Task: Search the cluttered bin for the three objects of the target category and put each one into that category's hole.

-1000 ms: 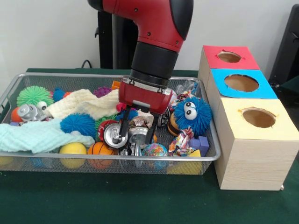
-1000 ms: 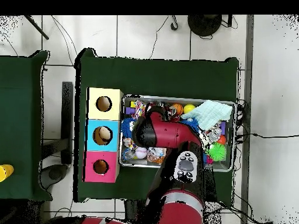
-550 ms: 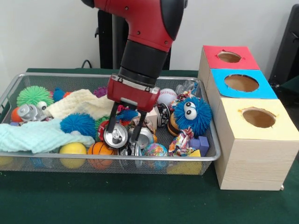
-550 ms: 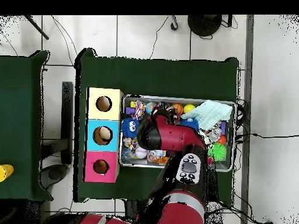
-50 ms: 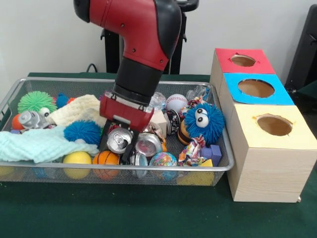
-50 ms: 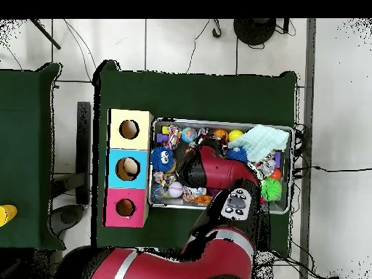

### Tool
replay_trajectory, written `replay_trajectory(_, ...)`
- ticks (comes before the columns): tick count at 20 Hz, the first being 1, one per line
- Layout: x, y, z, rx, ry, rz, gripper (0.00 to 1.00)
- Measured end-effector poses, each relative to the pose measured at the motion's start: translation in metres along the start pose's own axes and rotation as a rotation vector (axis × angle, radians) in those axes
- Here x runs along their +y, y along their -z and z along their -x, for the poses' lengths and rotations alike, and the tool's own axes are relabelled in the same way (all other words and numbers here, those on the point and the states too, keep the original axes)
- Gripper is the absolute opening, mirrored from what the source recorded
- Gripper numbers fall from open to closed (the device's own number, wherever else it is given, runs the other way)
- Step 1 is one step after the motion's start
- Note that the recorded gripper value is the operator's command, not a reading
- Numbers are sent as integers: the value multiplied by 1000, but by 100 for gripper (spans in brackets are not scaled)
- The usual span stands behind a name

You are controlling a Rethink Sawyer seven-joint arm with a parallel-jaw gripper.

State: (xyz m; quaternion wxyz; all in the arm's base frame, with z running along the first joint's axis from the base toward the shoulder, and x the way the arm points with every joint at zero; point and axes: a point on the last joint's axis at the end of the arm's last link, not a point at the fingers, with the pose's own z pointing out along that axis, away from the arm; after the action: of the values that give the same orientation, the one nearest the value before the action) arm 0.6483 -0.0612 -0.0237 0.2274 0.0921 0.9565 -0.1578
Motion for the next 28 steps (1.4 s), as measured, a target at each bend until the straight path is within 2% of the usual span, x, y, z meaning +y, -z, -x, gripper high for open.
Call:
replay_trajectory(3,2,-19,-5,1,-12,13,100)
replay_trajectory(6,-6,-31,1,2,-47,28,100)
replay_trajectory(11,-11,-33,4,35,-75,60,100)
replay_trajectory(20,-26,-37,15,145,-153,145,100)
replay_trajectory(28,-31,-38,20,194,-195,177,100)
